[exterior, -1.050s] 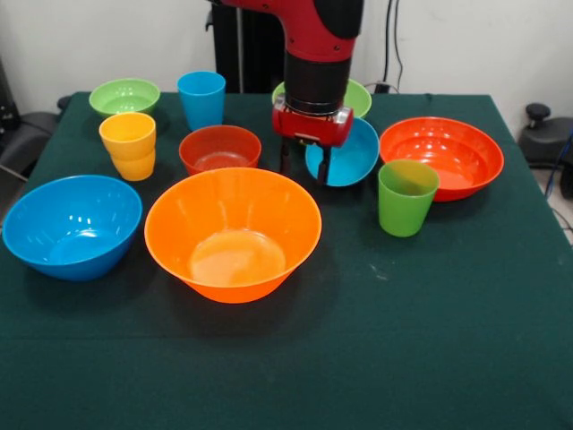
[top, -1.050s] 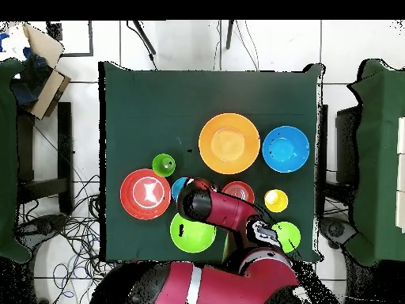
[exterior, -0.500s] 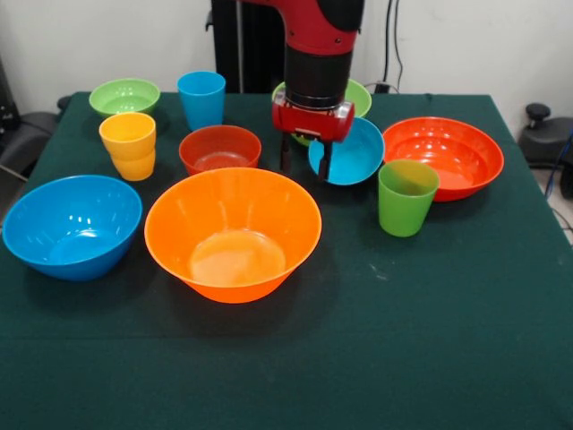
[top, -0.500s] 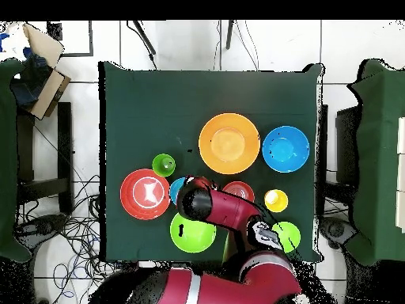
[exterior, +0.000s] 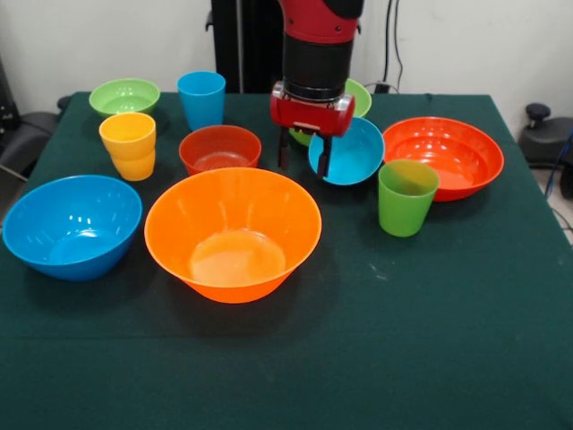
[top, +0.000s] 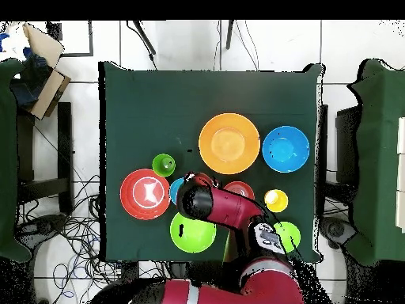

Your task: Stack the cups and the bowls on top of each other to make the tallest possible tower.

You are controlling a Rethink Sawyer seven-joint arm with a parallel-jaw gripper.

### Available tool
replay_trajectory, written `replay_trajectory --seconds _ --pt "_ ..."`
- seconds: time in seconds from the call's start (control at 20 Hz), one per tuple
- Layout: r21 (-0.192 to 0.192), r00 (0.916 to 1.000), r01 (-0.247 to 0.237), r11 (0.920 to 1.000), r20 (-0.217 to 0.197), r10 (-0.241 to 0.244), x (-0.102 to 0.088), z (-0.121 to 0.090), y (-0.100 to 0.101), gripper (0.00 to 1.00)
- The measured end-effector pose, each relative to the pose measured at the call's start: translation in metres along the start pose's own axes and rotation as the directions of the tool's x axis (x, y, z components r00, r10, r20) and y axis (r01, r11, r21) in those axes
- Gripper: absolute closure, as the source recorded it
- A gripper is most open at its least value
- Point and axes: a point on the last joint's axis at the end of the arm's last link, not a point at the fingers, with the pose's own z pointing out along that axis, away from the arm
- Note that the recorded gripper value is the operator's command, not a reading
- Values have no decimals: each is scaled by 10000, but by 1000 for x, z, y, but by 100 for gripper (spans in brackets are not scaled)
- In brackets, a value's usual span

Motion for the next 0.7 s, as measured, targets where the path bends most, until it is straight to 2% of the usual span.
replay_trajectory --seconds 0.2,0.7 --pt "-15 9999 33 10000 117 -33 -4 -5 2 0" --pt "-12 9999 71 10000 109 -71 -3 -5 3 0"
